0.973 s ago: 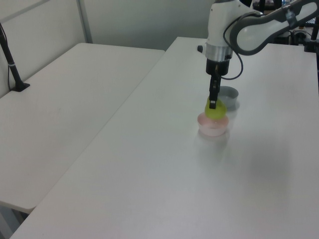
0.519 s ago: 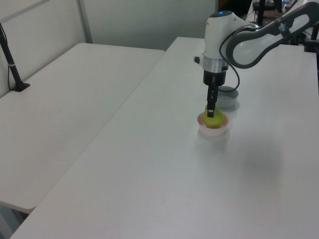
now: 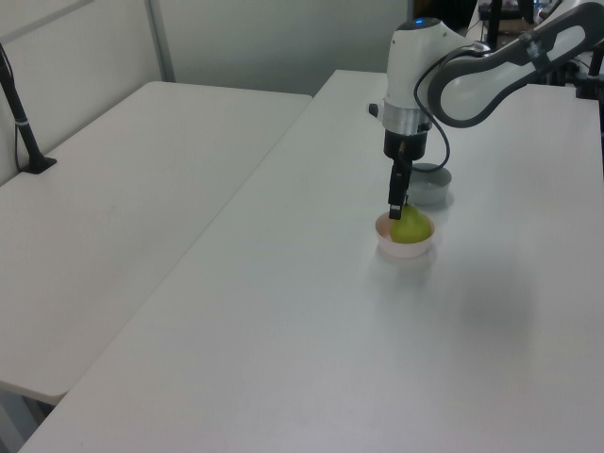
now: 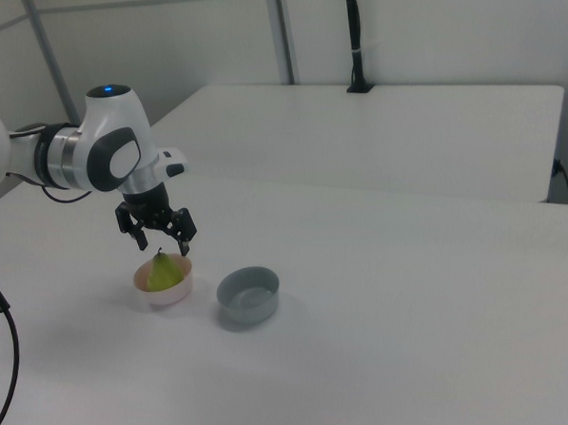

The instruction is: Place the pear in the bowl

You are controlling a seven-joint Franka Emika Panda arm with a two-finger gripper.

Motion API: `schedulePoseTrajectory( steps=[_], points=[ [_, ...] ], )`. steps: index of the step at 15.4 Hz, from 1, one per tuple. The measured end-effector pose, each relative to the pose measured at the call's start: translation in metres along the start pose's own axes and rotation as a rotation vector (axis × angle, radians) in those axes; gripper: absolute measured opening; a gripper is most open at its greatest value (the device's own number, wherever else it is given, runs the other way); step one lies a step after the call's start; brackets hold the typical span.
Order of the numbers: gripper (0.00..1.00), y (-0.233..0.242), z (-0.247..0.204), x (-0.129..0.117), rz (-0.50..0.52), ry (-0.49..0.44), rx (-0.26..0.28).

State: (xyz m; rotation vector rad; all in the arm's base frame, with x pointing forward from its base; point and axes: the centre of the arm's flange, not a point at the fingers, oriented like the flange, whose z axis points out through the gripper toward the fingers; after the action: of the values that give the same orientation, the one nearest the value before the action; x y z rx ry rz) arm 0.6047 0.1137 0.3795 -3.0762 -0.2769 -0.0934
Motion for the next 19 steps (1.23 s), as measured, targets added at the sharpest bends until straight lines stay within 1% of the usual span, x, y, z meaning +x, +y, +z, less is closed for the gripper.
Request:
schedulePoseTrajectory(
  steps=[3,6,11,14,17,19],
  points=[
    [1.00,0.009,-0.024,0.000,0.024,-0.010,0.000],
    [1.00,0.027,-0.068,-0.002,0.074,-0.005,0.001],
    [1.00,0.075,-0.145,-0.028,0.187,0.023,-0.002],
    [1.00,0.099,-0.186,-0.045,0.252,-0.016,-0.001],
    [1.00,0.118,-0.214,-0.054,0.288,-0.027,-0.001],
    [1.00,0.127,-0.222,-0.057,0.285,-0.016,-0.005]
  ],
)
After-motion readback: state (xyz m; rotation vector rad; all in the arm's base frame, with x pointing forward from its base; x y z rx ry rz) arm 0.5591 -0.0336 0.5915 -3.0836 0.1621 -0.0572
